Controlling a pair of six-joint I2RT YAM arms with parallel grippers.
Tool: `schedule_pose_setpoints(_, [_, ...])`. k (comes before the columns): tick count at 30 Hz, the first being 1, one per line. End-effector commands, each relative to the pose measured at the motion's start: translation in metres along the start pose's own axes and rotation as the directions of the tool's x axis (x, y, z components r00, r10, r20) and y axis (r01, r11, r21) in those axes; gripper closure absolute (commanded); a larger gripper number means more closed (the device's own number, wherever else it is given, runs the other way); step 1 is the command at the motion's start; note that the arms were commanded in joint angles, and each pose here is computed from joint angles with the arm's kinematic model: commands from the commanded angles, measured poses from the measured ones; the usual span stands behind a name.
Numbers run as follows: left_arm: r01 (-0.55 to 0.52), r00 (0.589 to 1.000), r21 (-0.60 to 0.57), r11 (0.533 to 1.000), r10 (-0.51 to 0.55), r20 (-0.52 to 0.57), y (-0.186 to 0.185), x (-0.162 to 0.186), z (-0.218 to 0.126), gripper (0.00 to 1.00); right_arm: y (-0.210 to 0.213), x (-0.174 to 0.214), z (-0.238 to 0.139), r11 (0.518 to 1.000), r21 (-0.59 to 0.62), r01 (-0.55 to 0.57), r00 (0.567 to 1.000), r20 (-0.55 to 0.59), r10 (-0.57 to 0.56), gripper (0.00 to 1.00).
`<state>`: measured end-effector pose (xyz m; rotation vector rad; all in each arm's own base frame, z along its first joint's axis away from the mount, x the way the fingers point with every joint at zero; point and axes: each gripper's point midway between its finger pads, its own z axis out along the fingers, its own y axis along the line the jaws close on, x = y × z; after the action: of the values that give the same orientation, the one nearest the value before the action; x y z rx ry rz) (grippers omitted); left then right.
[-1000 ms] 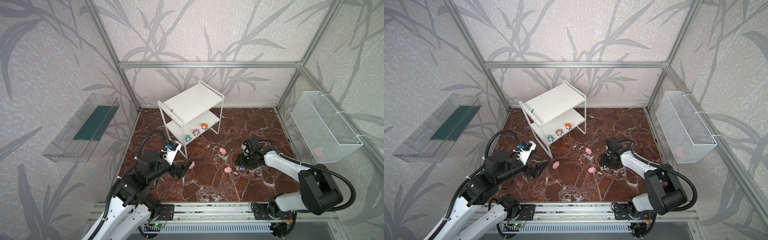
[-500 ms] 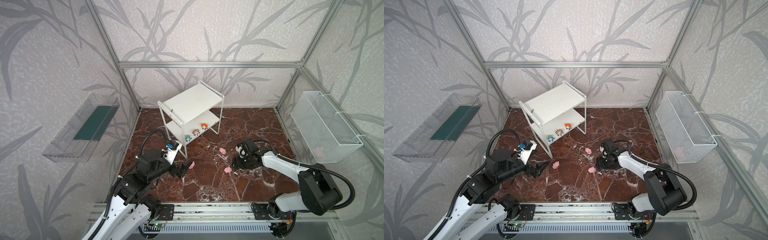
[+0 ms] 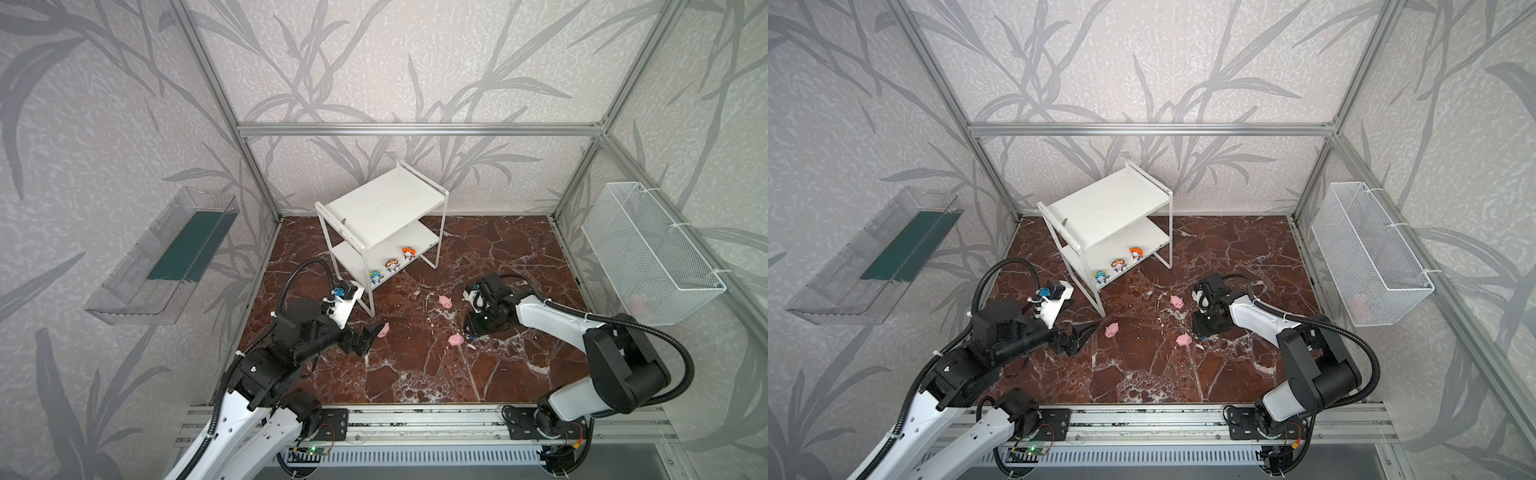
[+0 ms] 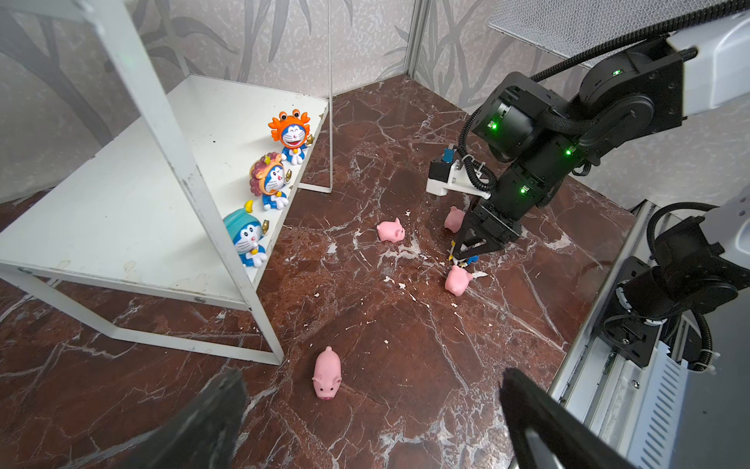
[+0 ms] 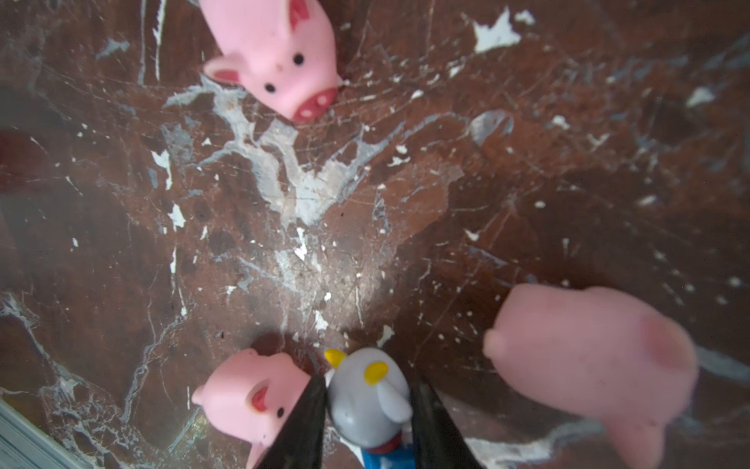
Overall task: Place and organize the plastic toys onto the shelf
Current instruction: 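Close the right gripper on the white-and-blue figurine and lift it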
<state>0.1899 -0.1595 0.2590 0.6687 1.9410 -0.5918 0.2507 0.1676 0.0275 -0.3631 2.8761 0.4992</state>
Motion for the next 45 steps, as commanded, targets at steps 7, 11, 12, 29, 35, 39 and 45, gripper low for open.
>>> schedule_pose_setpoints(7, [0.0,1.0,0.005,1.0,0.0,0.016,0.0,-0.004,0.0,0.01,0.006,-0.006,-0.006,0.996,0.066,0.066,0.997,0.025,-0.068,0.81])
schedule_pose_setpoints(11, [-0.001,1.0,0.009,1.0,0.001,0.015,0.0,-0.004,0.0,0.01,0.005,-0.018,-0.019,0.98,0.17,0.1,0.99,0.086,-0.115,0.85])
schedule_pose_setpoints(12, [0.0,1.0,0.008,1.0,-0.001,0.016,0.0,-0.004,0.0,0.01,0.004,-0.021,-0.022,0.975,0.197,0.099,0.988,0.099,-0.121,0.86])
schedule_pose_setpoints(29, [0.003,1.0,0.005,1.0,-0.003,0.028,0.001,-0.005,-0.002,0.01,0.005,-0.061,-0.031,0.774,0.629,0.069,0.924,0.252,-0.287,0.87])
schedule_pose_setpoints(35, [0.004,1.0,0.005,1.0,-0.004,0.028,0.001,-0.005,-0.001,0.01,0.022,-0.048,-0.021,0.698,0.71,0.095,0.909,0.223,-0.351,0.87])
schedule_pose_setpoints(39, [0.004,1.0,0.011,1.0,-0.004,0.029,0.0,-0.006,-0.001,0.01,0.034,-0.036,-0.015,0.696,0.711,0.098,0.896,0.241,-0.373,0.84])
schedule_pose_setpoints(45, [0.009,1.0,0.014,1.0,-0.009,0.025,0.0,-0.005,0.0,0.01,0.067,-0.018,-0.007,0.714,0.681,0.16,0.87,0.245,-0.428,0.75])
